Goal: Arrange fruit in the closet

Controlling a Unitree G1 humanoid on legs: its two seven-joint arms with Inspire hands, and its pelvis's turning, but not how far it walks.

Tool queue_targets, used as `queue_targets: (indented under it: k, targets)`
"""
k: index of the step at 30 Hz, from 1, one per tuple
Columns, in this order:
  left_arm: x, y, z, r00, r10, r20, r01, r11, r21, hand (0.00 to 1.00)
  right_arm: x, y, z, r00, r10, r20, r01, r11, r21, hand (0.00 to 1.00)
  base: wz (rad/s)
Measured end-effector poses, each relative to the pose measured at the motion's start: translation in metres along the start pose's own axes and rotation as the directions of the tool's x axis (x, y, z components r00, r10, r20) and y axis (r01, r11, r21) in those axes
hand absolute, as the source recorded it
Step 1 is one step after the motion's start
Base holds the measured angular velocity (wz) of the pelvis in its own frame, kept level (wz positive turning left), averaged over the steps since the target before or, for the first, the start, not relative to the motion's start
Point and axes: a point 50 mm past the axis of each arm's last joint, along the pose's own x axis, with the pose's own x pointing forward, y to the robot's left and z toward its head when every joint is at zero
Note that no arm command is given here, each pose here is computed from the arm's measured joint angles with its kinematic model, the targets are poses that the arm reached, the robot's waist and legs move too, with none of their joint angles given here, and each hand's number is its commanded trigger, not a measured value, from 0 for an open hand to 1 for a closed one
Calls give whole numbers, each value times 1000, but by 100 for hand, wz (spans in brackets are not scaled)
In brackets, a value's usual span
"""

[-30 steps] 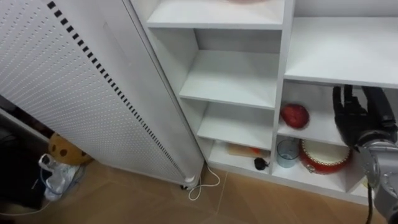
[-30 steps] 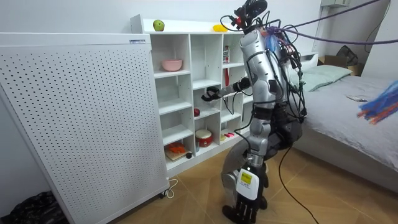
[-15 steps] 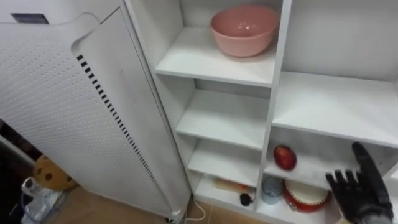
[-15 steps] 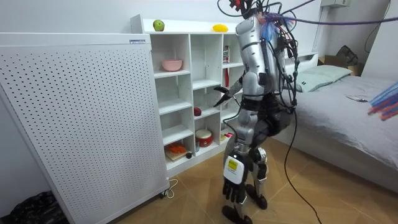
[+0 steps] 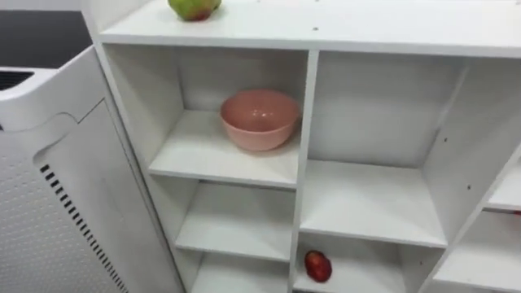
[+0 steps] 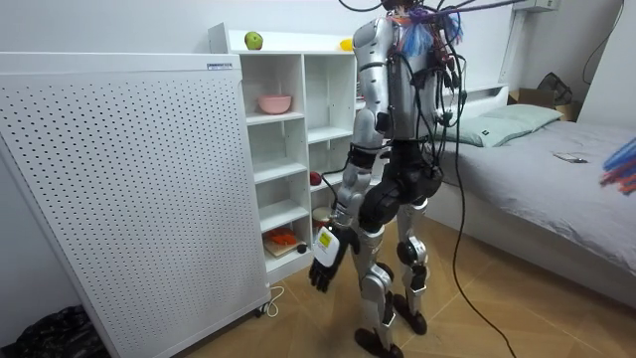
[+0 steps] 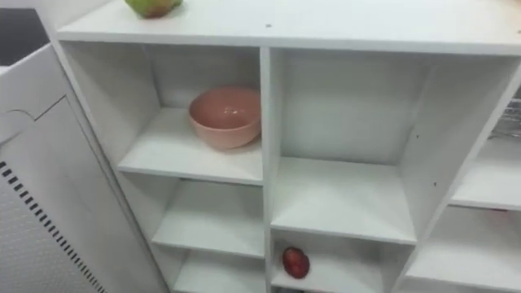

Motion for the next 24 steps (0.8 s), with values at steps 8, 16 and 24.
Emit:
queue_targets:
  k: [8,16,24]
  targets:
    - [-1,2,-2,998,68,-4,-68,994,-87,0,-25,-70,-10,975,-206,-88,169,934,-315,0,-11]
    - [-1,-3,-4,998,62,-22,-64,990,-128,0,-45,-109,-20,895,-410,-179,93,561,-823,0,-8]
    - [1,-4,3,1000,27,-4,-28,992,-122,0,-38,-96,-23,897,-415,-156,-37,280,-959,0,-8]
